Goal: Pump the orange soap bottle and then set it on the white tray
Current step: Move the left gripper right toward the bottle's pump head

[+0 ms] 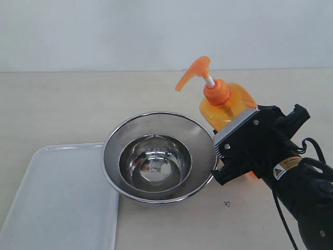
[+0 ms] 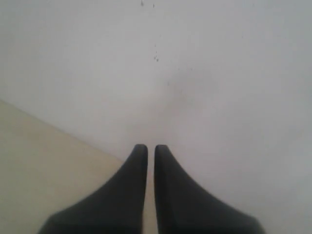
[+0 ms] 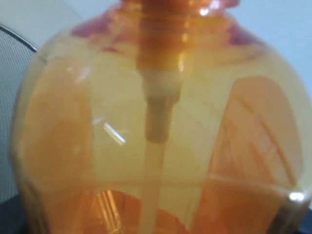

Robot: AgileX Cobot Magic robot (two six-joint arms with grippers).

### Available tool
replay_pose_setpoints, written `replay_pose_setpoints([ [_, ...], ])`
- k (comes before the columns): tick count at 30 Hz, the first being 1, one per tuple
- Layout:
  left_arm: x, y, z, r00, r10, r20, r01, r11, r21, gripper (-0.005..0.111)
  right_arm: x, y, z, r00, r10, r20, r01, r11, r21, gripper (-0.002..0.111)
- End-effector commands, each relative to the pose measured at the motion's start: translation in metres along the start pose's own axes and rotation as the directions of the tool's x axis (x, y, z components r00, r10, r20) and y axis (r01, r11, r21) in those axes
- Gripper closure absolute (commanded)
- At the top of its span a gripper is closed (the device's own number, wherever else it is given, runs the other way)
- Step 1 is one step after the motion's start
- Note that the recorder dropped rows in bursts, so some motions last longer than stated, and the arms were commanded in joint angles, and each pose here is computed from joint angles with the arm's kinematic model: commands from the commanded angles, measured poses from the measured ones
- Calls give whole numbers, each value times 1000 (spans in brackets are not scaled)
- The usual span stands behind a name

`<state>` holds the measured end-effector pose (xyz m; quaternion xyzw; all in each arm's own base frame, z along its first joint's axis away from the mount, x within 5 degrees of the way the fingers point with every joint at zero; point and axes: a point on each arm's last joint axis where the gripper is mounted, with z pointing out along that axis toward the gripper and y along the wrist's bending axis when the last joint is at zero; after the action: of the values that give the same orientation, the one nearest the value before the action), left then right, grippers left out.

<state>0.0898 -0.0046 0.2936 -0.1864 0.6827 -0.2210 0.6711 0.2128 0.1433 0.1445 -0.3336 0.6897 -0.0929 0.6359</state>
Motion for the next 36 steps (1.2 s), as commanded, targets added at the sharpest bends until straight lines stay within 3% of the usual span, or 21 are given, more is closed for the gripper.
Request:
replay_pose_setpoints([
  [1, 2, -15, 38, 980, 64, -186, -64, 998, 5, 102, -8, -6, 0, 997, -25, 72, 21, 998, 52, 108],
  [5, 18, -29, 71, 923, 156, -352, -149, 988, 47, 102, -8, -6, 0, 997, -30, 70, 26, 998, 51, 108],
  [9, 34, -42, 98, 874, 234, -427, -207, 972, 109, 102, -8, -6, 0, 997, -35, 62, 32, 999, 44, 108],
  [15, 46, -68, 125, 890, 277, -361, -193, 949, 251, 102, -6, -4, 0, 997, -64, 46, 63, 998, 31, 108],
  [23, 37, -96, 128, 962, 172, -214, -71, 908, 413, 102, -5, -3, 0, 997, -69, 33, 69, 997, 18, 108],
  [27, 45, -110, 126, 927, 287, -241, -106, 818, 566, 102, -6, -4, 0, 997, -70, 45, 68, 997, 30, 108],
  [28, 51, -117, 127, 901, 347, -262, -109, 763, 637, 102, -7, -5, 0, 996, -72, 52, 70, 997, 37, 108],
  [30, 63, -126, 131, 850, 423, -313, -83, 696, 714, 102, -7, -5, 0, 996, -73, 59, 71, 997, 42, 108],
  [31, 68, -129, 136, 827, 444, -345, -61, 681, 730, 102, -8, -5, 0, 995, -74, 61, 72, 997, 41, 108],
  [34, 78, -133, 152, 787, 458, -414, -23, 692, 722, 102, -7, -5, 0, 995, -77, 57, 75, 997, 36, 108],
  [36, 84, -137, 161, 766, 492, -414, -26, 667, 745, 102, -7, -5, 0, 995, -80, 52, 78, 996, 38, 108],
])
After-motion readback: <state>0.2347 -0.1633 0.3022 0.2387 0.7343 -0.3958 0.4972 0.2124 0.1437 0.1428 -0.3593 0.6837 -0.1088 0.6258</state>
